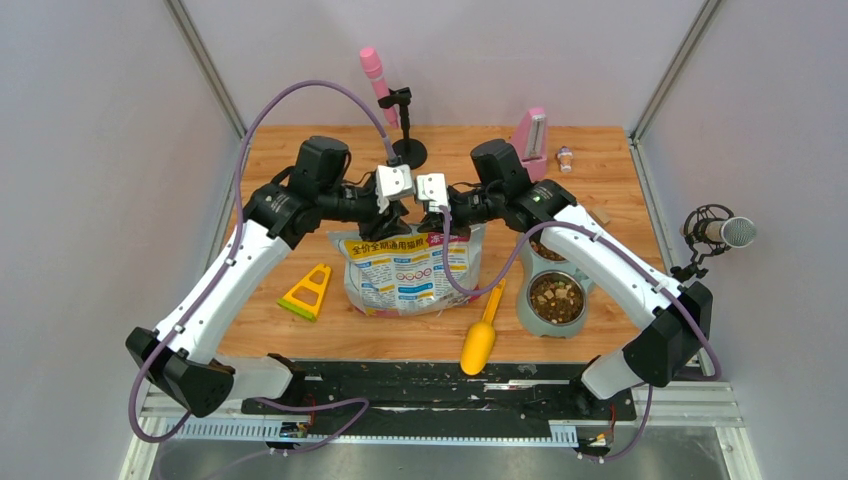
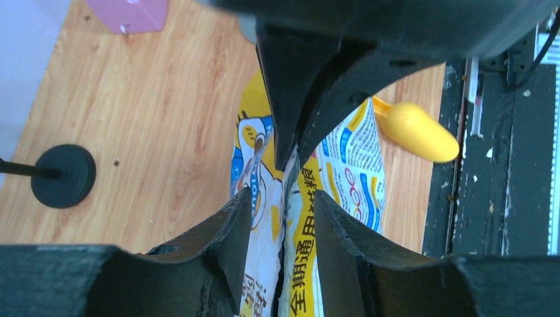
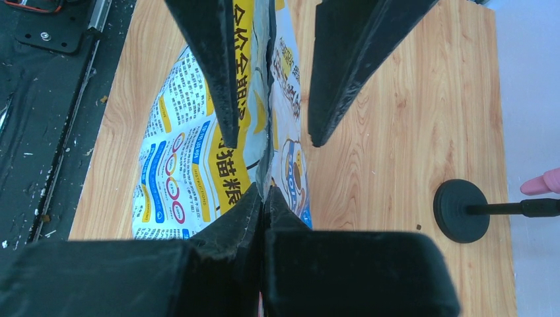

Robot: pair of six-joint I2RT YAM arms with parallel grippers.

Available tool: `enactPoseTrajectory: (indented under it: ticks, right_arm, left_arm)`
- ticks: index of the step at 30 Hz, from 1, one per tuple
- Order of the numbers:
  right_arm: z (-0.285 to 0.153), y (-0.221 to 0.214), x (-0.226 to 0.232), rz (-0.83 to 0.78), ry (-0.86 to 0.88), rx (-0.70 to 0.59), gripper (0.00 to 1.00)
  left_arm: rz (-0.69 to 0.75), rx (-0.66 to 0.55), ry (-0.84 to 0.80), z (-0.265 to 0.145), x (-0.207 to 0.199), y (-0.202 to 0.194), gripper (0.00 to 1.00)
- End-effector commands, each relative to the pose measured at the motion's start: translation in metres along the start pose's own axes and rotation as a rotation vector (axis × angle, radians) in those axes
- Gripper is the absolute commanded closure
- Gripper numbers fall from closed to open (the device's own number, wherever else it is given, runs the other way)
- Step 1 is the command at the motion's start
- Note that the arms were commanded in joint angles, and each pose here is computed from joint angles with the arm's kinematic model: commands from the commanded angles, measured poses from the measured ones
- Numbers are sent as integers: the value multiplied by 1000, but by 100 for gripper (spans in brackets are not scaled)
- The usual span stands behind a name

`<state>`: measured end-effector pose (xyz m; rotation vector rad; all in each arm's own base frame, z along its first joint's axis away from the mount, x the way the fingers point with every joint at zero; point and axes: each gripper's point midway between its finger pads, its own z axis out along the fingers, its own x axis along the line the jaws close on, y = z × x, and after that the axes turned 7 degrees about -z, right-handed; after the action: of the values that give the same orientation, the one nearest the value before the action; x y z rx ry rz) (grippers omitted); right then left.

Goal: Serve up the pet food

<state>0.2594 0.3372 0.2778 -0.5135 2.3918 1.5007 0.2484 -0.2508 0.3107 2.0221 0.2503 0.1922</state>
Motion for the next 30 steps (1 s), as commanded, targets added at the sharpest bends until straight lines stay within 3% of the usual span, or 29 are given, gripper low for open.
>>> enactPoseTrajectory:
  ticks: [1,7,9,11,13,20,22,23,25,29,30]
  right_arm:
    - [-10,34,-4,-73,-19,-89,100]
    - [-10,36,-4,-72,-17,-94,100]
    - [-11,36,-4,-73,-19,-92,100]
    - [-12,35,-4,-74,-24,-87,100]
    - [-12,36,-4,-77,-25,-88,100]
    - [-12,35,-4,-76,-27,-84,100]
    - [-12,35,-4,-74,-27,-84,100]
    - [-13,35,-4,-73,-27,-84,100]
    - [-13,36,-4,-75,-29,-84,100]
    - [-14,36,-4,-73,-32,-84,100]
    - [-14,36,-4,-74,-31,-85,100]
  left_arm:
    - [56,63,-13,-4,1,-12,52]
    - [41,61,42,2,14,-14,63]
    - [39,79,38,3,15,-18,74]
    - [58,96,20,3,12,-21,94]
    - [77,98,-1,1,8,-23,100]
    - [110,109,-13,-8,0,-23,100]
    - [79,140,1,-7,4,-28,92]
    - [63,158,-1,-8,4,-31,78]
    - [50,168,5,-9,5,-31,70]
    - [59,158,8,-8,5,-32,63]
    - [57,158,7,-7,5,-33,66]
